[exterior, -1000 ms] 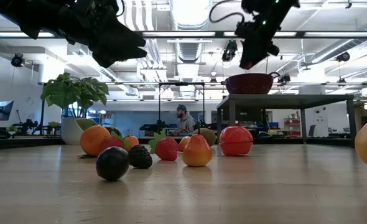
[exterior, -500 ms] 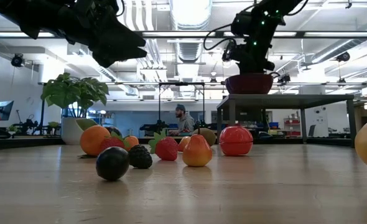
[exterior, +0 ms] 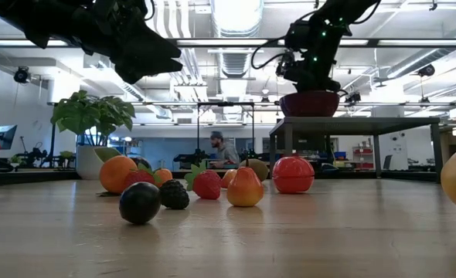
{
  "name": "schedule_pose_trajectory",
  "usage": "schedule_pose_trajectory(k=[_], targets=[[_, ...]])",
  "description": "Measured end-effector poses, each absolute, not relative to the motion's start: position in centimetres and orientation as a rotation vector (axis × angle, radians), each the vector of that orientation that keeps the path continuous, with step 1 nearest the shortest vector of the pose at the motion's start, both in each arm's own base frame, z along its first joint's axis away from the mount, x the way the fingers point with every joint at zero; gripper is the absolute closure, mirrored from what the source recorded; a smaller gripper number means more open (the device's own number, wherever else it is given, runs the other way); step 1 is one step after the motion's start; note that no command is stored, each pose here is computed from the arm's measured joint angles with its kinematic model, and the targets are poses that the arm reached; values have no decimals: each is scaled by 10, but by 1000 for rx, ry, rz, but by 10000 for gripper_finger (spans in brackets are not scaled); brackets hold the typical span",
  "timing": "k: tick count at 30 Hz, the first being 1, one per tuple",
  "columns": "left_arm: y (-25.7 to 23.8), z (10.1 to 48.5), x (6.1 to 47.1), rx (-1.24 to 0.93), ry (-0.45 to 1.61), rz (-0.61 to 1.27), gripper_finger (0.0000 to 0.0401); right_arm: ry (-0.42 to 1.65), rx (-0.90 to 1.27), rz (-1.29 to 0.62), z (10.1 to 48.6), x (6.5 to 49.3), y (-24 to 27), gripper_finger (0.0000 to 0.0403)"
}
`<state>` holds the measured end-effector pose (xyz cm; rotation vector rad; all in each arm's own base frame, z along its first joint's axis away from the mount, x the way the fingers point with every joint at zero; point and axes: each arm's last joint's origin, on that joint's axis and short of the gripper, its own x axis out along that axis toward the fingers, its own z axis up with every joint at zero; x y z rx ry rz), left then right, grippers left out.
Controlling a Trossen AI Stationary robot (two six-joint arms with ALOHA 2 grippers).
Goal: Pick & Place Fruit
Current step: Put the strawberry into the violet strainer bowl on the shelf, then put the peach into the violet strainer bowl on the shelf
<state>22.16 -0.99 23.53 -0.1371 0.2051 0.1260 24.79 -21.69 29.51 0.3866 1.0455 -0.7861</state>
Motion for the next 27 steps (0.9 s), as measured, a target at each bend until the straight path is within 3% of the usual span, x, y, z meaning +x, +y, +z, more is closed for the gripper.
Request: schedule_pose_trajectory(k=[15,27], targets=[[-10,235,222,-138,205,125,201,1047,363,-776,299,245,-215,174],[-10,235,222,-137,205,124,201,953,307,-769,331,234,-203,118]])
